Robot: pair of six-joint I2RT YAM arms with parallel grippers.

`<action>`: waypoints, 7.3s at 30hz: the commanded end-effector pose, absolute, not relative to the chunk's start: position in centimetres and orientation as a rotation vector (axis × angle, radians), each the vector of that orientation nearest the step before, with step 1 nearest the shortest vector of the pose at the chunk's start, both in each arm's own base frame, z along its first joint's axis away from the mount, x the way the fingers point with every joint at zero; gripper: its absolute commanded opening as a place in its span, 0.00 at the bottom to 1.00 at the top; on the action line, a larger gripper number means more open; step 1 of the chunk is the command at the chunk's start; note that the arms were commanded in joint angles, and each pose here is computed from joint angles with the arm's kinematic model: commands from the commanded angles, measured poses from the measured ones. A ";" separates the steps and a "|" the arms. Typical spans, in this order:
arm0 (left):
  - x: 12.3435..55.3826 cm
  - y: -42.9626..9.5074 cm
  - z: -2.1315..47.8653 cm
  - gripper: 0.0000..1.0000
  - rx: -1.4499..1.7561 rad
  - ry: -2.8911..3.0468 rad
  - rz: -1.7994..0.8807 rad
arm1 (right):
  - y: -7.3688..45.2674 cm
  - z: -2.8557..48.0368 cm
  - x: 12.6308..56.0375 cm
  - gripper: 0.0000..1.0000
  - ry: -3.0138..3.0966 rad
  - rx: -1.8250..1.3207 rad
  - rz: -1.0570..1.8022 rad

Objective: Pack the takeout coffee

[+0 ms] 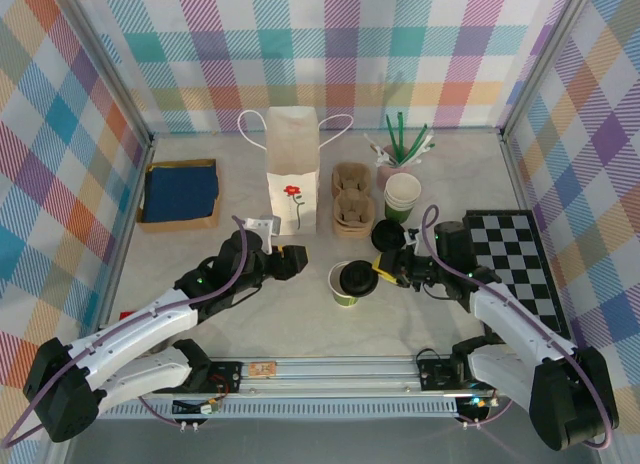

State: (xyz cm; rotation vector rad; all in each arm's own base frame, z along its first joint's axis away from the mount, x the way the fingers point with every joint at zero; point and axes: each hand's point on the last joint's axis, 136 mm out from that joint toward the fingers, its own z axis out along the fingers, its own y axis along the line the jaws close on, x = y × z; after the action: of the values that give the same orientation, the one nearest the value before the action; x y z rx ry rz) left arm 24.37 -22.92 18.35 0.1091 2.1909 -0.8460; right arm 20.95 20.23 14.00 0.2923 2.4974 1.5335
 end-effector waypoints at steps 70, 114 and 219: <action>22.5 -27.7 16.6 0.62 0.225 2.272 -1.164 | 18.4 13.4 16.0 0.47 2.722 0.049 1.163; 22.2 -26.7 14.8 0.59 0.214 2.319 -1.094 | 23.2 13.9 19.0 0.35 2.714 0.001 1.212; 16.6 -30.9 13.2 0.28 0.455 2.464 -1.226 | 23.3 14.5 20.4 0.39 2.719 0.010 1.147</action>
State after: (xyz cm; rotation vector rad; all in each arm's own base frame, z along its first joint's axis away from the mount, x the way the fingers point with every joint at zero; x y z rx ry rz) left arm 15.74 -29.78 11.05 0.4512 2.5318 -1.1998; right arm 20.40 22.92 13.21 0.0481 2.7436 1.1236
